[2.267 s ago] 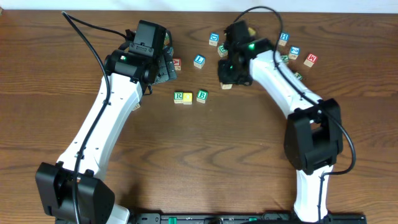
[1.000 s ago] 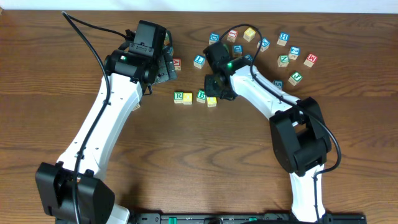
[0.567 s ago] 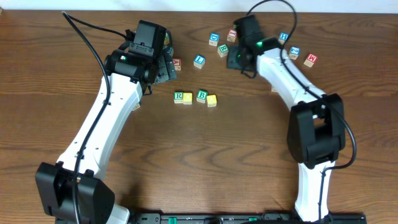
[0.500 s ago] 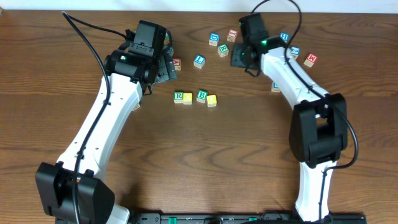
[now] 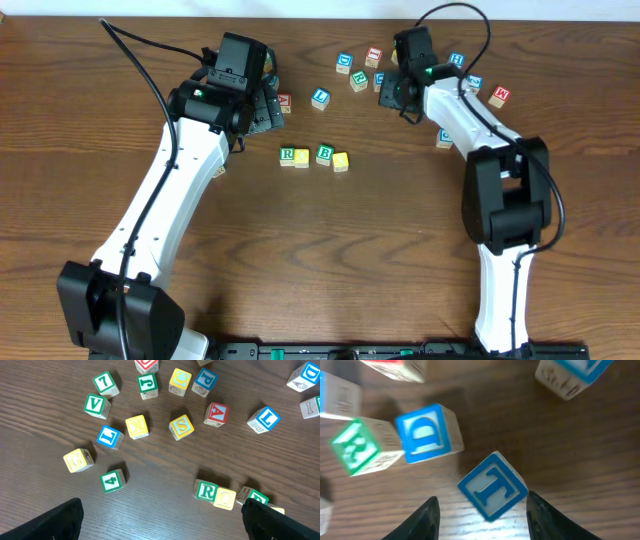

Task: Spell out ROBOT
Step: 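Move the right gripper to the arc and grasp the blue T block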

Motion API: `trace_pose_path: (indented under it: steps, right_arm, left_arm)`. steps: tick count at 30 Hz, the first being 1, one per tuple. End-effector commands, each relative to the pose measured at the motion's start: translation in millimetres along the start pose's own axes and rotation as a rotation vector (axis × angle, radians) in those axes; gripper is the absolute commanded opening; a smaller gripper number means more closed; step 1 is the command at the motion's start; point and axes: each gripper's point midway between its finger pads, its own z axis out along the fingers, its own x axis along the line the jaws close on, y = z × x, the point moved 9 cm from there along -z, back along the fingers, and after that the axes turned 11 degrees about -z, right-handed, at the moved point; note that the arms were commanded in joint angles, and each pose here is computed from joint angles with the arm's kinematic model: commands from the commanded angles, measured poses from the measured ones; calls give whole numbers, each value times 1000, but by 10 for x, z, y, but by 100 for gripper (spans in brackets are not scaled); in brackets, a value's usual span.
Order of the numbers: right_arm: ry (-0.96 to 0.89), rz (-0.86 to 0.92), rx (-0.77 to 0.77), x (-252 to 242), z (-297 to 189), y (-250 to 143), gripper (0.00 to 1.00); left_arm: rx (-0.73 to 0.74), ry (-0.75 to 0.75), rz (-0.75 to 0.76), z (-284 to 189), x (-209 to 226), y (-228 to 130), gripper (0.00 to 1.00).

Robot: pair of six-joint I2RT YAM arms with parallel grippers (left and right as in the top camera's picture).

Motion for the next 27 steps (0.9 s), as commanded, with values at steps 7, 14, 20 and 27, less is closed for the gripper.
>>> trace_pose_path:
  steps: [7, 14, 20, 27]
  right_arm:
    - [1, 163, -63, -59, 58, 115, 53]
    - [-17, 259, -79, -88, 78, 128, 52]
    - [-49, 301, -73, -111, 222, 68, 53]
    - [-51, 303, -69, -134, 293, 49, 49]
  left_arm:
    - [-17, -1, -7, -49, 10, 34, 100]
    - [-17, -1, -7, -49, 10, 34, 100]
    - [-17, -1, -7, -49, 10, 34, 100]
    - [-17, -1, -7, -49, 10, 34, 100]
